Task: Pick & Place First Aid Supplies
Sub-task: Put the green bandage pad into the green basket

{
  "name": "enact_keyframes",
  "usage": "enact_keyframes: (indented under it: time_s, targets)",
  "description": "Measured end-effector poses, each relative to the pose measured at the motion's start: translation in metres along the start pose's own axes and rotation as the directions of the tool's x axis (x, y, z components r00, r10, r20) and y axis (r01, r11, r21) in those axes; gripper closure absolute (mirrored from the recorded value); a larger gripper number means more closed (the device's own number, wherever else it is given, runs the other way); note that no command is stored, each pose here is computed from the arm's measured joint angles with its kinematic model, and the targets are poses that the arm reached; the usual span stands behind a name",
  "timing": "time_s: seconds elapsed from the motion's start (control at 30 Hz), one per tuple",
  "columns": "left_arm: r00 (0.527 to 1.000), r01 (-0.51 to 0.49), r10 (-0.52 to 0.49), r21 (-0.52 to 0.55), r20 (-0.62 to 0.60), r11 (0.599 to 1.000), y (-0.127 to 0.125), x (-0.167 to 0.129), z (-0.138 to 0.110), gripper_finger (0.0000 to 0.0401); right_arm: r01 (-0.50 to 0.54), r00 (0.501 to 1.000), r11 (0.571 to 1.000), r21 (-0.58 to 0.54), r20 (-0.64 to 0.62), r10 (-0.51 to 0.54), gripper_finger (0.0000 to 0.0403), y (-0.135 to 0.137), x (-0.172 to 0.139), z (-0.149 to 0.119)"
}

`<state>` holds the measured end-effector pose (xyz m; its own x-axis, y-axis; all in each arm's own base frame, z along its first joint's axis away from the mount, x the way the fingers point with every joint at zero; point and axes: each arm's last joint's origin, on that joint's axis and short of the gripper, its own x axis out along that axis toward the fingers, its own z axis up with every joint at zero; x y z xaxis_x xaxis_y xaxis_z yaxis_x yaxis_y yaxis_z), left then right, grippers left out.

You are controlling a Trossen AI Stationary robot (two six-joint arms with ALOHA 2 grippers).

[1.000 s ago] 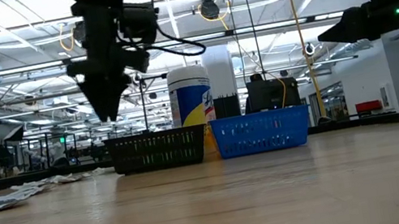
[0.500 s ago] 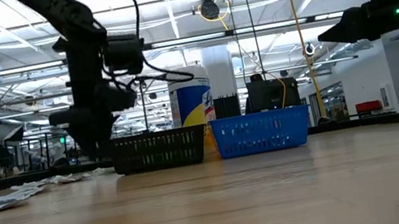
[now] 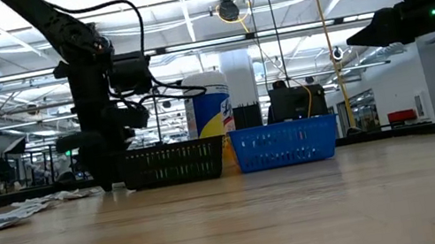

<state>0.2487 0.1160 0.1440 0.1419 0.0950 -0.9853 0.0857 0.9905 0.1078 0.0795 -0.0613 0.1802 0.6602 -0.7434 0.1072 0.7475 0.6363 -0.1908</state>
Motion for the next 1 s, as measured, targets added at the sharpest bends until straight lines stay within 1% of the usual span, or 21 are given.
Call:
enact_keyframes:
  time_s: [0.07, 0.17, 0.47, 0.5, 0.53, 0.63, 0.7, 0.83, 1.0]
  targets:
    - [1.0, 0.019, -0.019, -0.001, 0.006, 1.0, -0.001, 0.001, -0.001, 0.0177, 0.0, 1.0, 1.0, 0.0, 0.0, 0.0, 0.0124, 0.0, 0.0, 0.0]
    - [1.0, 0.023, -0.023, 0.0, 0.006, 1.0, -0.002, 0.002, -0.002, 0.0212, 0.0, 1.0, 1.0, 0.0, 0.0, 0.0, 0.0124, 0.0, 0.0, 0.0]
    - [0.999, 0.036, -0.036, 0.008, 0.003, 0.999, -0.002, 0.002, -0.003, 0.0367, 0.0, 1.0, 1.0, 0.0, 0.0, 0.0, 0.0124, 0.0, 0.0, 0.0]
    - [0.999, 0.034, -0.034, 0.008, 0.003, 0.999, -0.002, 0.002, -0.003, 0.0383, 0.0, 1.0, 1.0, 0.0, 0.0, 0.0, 0.0124, 0.0, 0.0, 0.0]
    - [0.999, 0.034, -0.034, 0.005, 0.003, 0.999, -0.002, 0.002, -0.003, 0.0391, 0.0, 1.0, 1.0, 0.0, 0.0, 0.0, 0.0124, 0.0, 0.0, 0.0]
    - [1.0, 0.02, -0.02, -0.012, -0.005, 1.0, -0.001, 0.002, -0.004, 0.039, 0.0, 1.0, 1.0, 0.0, 0.0, 0.0, 0.0124, 0.0, 0.0, 0.0]
    - [1.0, -0.016, 0.014, -0.044, -0.028, 0.999, 0.0, -0.001, -0.007, 0.0394, 0.0, 1.0, 1.0, 0.0, 0.0, 0.0, 0.0124, 0.0, 0.0, 0.0]
    - [0.996, -0.086, 0.082, -0.128, -0.033, 0.988, 0.006, -0.016, -0.014, 0.0395, 0.0, 1.0, 1.0, 0.0, 0.0, 0.0, 0.0124, 0.0, 0.0, 0.0]
    - [0.993, -0.12, 0.12, -0.202, -0.012, 0.972, 0.014, -0.037, -0.027, 0.0397, 0.0, 1.0, 1.0, 0.0, 0.0, 0.0, 0.0124, 0.0, 0.0, 0.0]
